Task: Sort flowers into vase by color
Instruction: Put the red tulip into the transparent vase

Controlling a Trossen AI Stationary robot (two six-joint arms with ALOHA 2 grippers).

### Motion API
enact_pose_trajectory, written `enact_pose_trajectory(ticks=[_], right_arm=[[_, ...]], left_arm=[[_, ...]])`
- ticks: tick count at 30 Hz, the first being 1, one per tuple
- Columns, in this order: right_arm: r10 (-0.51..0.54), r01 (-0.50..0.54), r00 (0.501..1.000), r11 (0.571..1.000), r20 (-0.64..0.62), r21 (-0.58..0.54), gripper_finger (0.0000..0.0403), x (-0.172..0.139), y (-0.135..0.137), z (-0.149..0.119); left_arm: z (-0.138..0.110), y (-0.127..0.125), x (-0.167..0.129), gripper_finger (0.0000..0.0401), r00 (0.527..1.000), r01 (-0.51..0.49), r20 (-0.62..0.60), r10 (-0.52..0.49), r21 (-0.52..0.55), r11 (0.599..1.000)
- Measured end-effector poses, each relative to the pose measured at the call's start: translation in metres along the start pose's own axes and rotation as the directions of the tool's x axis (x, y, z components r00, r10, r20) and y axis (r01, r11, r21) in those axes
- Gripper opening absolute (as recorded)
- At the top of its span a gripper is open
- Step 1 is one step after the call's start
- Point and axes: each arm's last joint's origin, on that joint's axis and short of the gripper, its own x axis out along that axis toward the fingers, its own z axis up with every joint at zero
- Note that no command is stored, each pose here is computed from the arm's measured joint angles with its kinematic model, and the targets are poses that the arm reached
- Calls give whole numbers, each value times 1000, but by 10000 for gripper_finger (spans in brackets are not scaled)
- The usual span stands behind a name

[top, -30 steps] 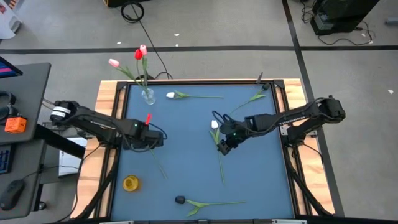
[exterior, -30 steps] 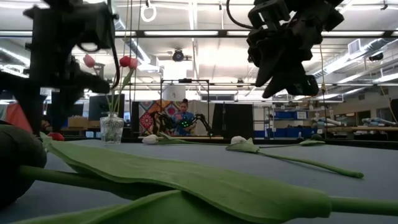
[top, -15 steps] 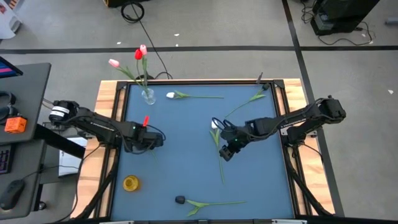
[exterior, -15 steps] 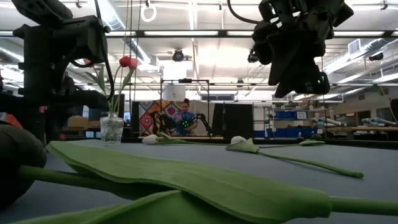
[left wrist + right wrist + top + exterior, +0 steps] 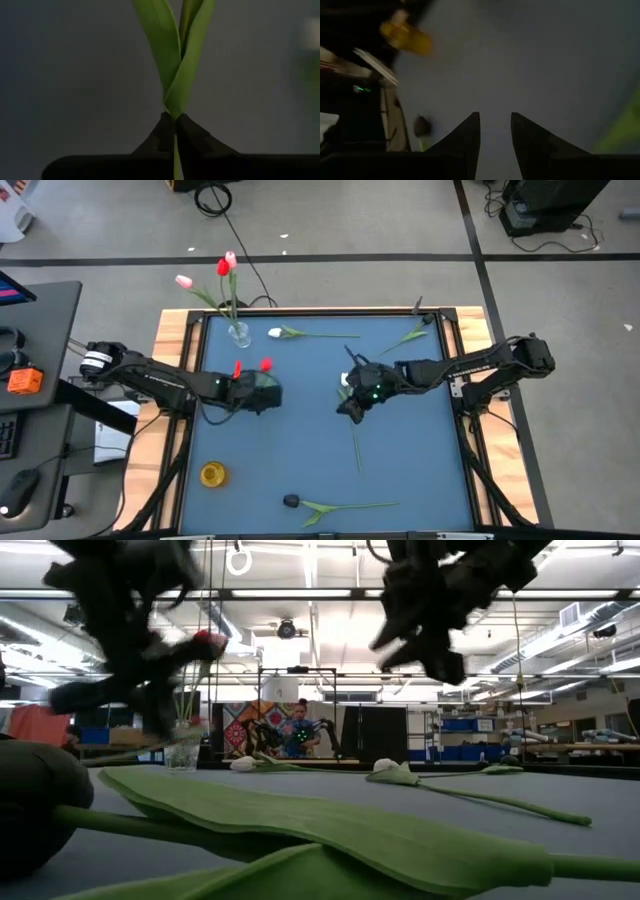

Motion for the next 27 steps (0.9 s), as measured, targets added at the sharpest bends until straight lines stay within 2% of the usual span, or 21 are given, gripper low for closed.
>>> enact_pose_trajectory(ticks=[2, 4, 5, 7, 10, 12, 14, 17, 20, 23, 27], right_arm=[[52, -47, 996, 997, 78, -66, 119, -1, 4, 8], [106, -87, 983, 988, 153, -125, 119, -3, 8, 17], [131, -102, 973, 983, 189, -154, 119, -4, 9, 22], [159, -109, 953, 974, 257, -197, 122, -7, 9, 31], [203, -114, 929, 953, 311, -280, 140, -11, 9, 41], [241, -125, 913, 933, 328, -339, 160, -13, 10, 46], [285, -139, 897, 907, 338, -397, 182, -15, 13, 48], [323, -144, 869, 890, 375, -432, 207, -18, 16, 52], [302, -114, 854, 903, 424, -413, 215, -20, 15, 56], [290, -103, 851, 910, 437, -402, 209, -20, 12, 58], [334, -136, 842, 891, 423, -433, 191, -18, 12, 60]], left_arm=[[3, -21, -6, 11, 987, 150, 54, -154, 78, 986], [6, -37, -11, 11, 953, 265, 97, -287, 191, 945], [7, -46, -15, 10, 926, 327, 109, -362, 248, 912], [9, -64, -25, 10, 849, 442, 123, -514, 367, 818], [11, -80, -37, 10, 737, 512, 139, -662, 525, 680], [12, -85, -42, 10, 683, 523, 137, -718, 594, 611], [13, -88, -45, 10, 654, 520, 132, -745, 636, 570], [12, -87, -44, 10, 658, 489, 120, -744, 682, 543], [12, -88, -45, 10, 652, 466, 104, -751, 727, 505], [12, -89, -46, 10, 644, 445, 101, -759, 758, 478], [13, -92, -51, 9, 595, 438, 111, -796, 786, 436]])
